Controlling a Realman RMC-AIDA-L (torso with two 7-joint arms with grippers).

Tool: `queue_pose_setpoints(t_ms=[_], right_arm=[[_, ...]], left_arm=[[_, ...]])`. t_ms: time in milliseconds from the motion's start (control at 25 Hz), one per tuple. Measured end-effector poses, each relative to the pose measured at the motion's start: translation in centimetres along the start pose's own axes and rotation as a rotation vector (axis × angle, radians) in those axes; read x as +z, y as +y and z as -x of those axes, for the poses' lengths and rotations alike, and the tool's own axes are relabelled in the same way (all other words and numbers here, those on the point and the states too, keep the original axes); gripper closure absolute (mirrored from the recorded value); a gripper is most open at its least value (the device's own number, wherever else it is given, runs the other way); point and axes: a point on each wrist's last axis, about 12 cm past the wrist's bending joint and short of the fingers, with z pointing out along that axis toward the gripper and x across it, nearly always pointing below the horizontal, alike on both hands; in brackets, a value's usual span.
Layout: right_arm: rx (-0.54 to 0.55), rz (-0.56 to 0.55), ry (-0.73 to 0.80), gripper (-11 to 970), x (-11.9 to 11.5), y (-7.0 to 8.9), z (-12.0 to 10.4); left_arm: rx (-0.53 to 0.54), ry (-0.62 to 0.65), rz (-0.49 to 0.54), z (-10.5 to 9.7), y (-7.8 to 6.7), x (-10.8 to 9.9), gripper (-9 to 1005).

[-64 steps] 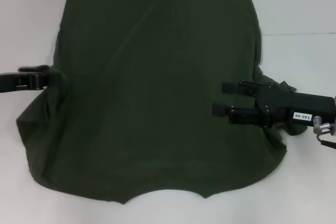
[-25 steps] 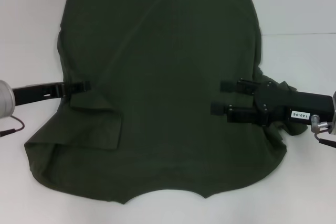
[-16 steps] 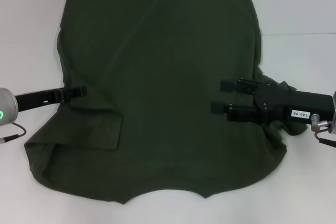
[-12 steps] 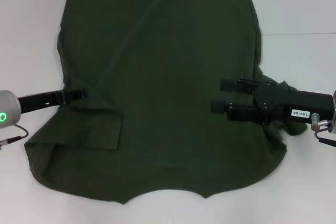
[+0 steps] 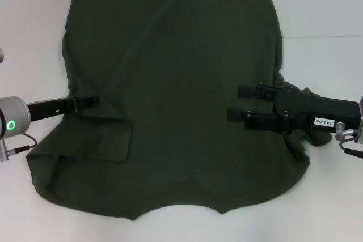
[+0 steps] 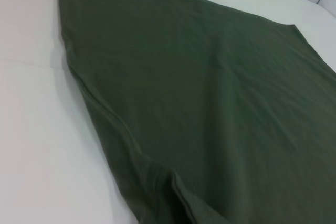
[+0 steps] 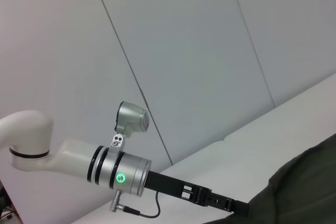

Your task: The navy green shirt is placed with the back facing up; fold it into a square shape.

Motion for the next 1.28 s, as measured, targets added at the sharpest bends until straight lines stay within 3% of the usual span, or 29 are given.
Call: queue_pose_setpoints(t_ms=[680,960,1040,1280], right_arm=[[0.002,-0.003,-0.002,67,-0.10,0.00,-0.06],[0.004,-0.008,-0.009,67,-0.20,-0.03,-0.06],[0.004,-0.008,-0.010,67,-0.20,-0.03,-0.04],[0.002,-0.008,-0.011,68,-0.18,-0.04,-0.01]], left_arm=[[0.047,0.020,-0.006,-0.09,-0.46,0.35,218],[0.064,0.029,-0.009,-0.02,-0.66,0.48,430],[0.065,0.029,-0.009,0.00,-0.68,0.50,666],[0.066,0.028,-0.010,0.11,-0.76,0.54,881]])
